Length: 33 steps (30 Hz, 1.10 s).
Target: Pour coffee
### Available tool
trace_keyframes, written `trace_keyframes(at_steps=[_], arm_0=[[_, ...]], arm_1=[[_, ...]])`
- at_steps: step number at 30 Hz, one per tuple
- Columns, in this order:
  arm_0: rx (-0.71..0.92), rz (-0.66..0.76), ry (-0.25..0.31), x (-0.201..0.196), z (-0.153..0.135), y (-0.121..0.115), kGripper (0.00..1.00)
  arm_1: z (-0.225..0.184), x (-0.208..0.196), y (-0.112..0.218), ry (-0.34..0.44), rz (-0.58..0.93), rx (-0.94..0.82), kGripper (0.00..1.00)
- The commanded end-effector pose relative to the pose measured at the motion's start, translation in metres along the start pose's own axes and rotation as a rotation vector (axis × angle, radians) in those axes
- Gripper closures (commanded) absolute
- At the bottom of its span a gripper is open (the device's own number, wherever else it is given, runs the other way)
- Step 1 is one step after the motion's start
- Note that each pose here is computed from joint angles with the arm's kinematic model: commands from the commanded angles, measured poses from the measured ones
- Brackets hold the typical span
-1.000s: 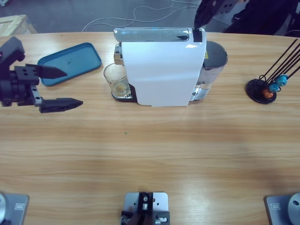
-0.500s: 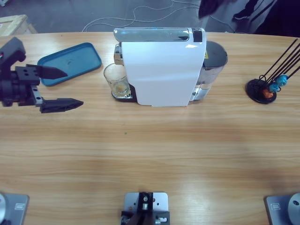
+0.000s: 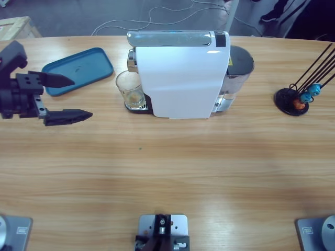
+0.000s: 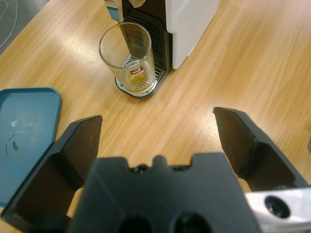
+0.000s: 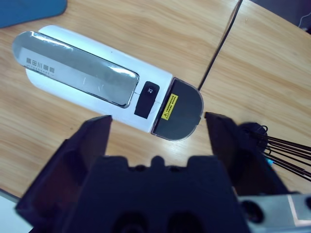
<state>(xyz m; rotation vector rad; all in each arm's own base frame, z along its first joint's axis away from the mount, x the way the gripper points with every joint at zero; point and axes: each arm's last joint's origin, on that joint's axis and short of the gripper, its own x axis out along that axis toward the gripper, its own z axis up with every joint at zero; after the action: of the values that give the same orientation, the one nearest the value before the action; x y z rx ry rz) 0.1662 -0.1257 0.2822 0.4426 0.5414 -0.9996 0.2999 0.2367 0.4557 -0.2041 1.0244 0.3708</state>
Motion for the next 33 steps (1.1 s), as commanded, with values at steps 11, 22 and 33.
trace_keyframes(at_steps=[11, 22, 33], arm_0=[[-0.014, -0.007, 0.031, 0.008, -0.007, -0.002, 0.0], [-0.015, -0.008, 0.034, 0.01, -0.007, -0.002, 0.0], [-0.017, -0.01, 0.039, 0.011, -0.008, -0.001, 0.0]], arm_1=[[0.01, 0.068, 0.015, 0.128, -0.026, -0.042, 1.0], [0.015, 0.087, 0.015, 0.163, 0.027, -0.041, 1.0], [0.015, 0.096, 0.014, 0.175, 0.001, -0.047, 1.0]])
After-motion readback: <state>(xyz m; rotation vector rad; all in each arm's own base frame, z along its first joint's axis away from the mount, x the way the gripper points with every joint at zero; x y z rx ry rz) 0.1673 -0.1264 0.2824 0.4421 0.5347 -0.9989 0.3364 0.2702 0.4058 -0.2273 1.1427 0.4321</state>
